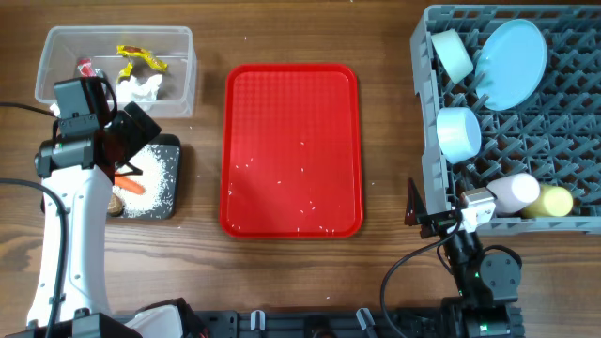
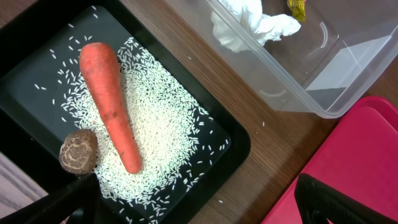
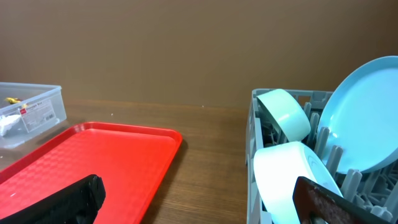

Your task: Sort waste into correct bins and load items into the dishwasher rack

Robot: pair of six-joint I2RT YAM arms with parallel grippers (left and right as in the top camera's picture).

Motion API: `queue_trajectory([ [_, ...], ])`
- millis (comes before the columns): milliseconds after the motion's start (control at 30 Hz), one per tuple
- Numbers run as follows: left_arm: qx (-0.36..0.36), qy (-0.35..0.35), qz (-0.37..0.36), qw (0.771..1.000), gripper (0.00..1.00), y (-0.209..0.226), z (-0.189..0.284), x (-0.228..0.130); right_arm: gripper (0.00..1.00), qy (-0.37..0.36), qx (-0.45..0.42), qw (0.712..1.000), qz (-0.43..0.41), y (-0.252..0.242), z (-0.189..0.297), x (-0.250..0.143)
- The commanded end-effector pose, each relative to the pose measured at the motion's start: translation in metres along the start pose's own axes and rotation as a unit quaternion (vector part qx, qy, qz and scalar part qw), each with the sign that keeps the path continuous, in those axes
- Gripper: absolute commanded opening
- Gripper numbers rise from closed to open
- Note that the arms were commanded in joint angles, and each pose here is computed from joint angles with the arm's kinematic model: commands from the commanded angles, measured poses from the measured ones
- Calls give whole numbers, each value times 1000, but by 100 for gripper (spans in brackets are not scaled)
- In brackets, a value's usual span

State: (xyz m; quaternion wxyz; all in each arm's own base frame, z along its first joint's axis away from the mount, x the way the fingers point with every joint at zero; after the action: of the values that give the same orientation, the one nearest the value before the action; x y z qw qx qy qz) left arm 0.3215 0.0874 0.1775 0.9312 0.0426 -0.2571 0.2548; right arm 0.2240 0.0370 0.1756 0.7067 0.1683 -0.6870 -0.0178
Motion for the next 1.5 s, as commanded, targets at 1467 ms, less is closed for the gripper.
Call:
queue_trajectory([
  [1467, -185, -461, -179, 849, 100, -23, 48, -114, 100, -3, -3, 1000, -2, -1, 0, 1],
])
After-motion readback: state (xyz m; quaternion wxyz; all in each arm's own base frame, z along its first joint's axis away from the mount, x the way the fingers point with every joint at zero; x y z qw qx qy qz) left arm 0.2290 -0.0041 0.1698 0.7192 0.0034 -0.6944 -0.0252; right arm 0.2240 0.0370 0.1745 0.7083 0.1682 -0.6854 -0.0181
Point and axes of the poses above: each gripper's point midway between its finger pads, its own z axis back along the fingers, its own y axis along the line the jaws close on, x = y × z, the point moved 2 cm from there along z, back along the fingers, and after that the axes turned 14 degrees about -z, right-handed, at the moved point
